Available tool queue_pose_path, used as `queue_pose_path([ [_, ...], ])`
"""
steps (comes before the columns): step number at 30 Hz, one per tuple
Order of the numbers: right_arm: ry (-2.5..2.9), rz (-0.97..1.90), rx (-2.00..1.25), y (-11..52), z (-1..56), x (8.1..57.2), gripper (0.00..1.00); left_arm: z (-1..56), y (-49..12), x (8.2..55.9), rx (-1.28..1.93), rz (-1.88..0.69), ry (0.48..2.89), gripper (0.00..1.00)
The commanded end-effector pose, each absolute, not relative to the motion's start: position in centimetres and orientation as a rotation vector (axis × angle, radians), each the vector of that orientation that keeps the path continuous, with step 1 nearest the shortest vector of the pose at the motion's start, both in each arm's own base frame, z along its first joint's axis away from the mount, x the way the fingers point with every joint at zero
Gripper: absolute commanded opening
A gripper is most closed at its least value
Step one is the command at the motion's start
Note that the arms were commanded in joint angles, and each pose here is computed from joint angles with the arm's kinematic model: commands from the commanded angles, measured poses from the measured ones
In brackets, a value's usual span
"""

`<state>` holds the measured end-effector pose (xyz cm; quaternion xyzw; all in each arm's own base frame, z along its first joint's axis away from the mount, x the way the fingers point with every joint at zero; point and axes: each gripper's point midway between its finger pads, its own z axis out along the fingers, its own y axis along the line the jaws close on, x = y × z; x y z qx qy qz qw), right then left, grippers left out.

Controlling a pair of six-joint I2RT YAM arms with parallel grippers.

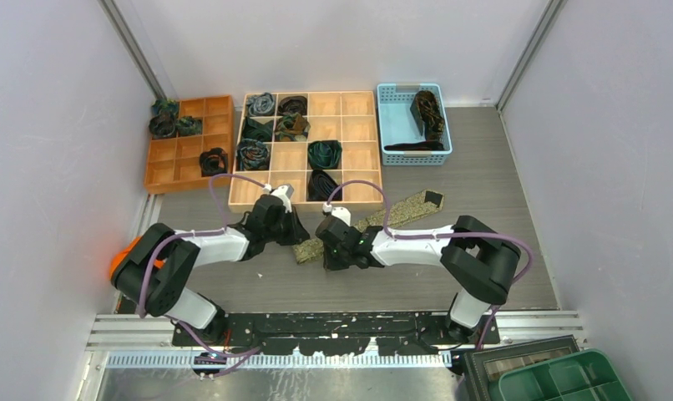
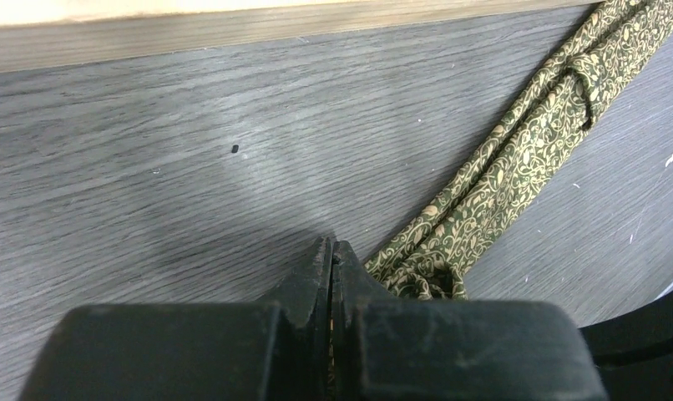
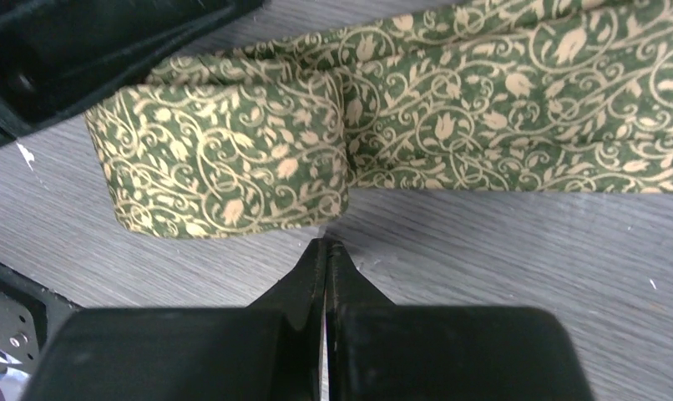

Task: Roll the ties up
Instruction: Roll the tie at the center of the board.

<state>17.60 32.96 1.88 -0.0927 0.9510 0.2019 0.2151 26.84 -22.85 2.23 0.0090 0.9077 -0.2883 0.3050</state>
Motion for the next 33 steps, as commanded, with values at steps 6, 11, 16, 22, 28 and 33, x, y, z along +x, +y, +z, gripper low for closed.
queue_pose_path([
  [6, 2.523, 0.571, -0.234, 36.0, 3.6, 20.8, 0.01, 1.2, -22.9, 26.7, 0.012, -0.775, 2.425, 0.00],
  [11, 2.525, 0.562, -0.251, 35.9, 4.1, 20.7, 0.01, 1.6, -22.4, 27.3, -0.010, -0.727, 2.428, 0.00],
  [16, 2.503, 0.530, -0.274, 34.7, 6.4, 20.1, 0.03, 4.6, -19.0, 29.7, -0.101, -0.435, 2.396, 0.00],
  [22, 2.413, 0.398, -0.333, 32.1, 11.7, 19.2, 0.44, 12.4, -13.9, 31.0, -0.256, -0.159, 2.260, 0.00],
  [28, 2.367, 0.329, -0.440, 31.9, 14.8, 18.9, 0.99, 19.9, -9.6, 27.9, -0.400, -0.154, 2.076, 0.00],
  [33, 2.339, 0.194, -0.596, 34.9, 14.2, 19.1, 1.00, 25.1, -4.7, 23.1, -0.542, -0.209, 1.859, 0.00],
])
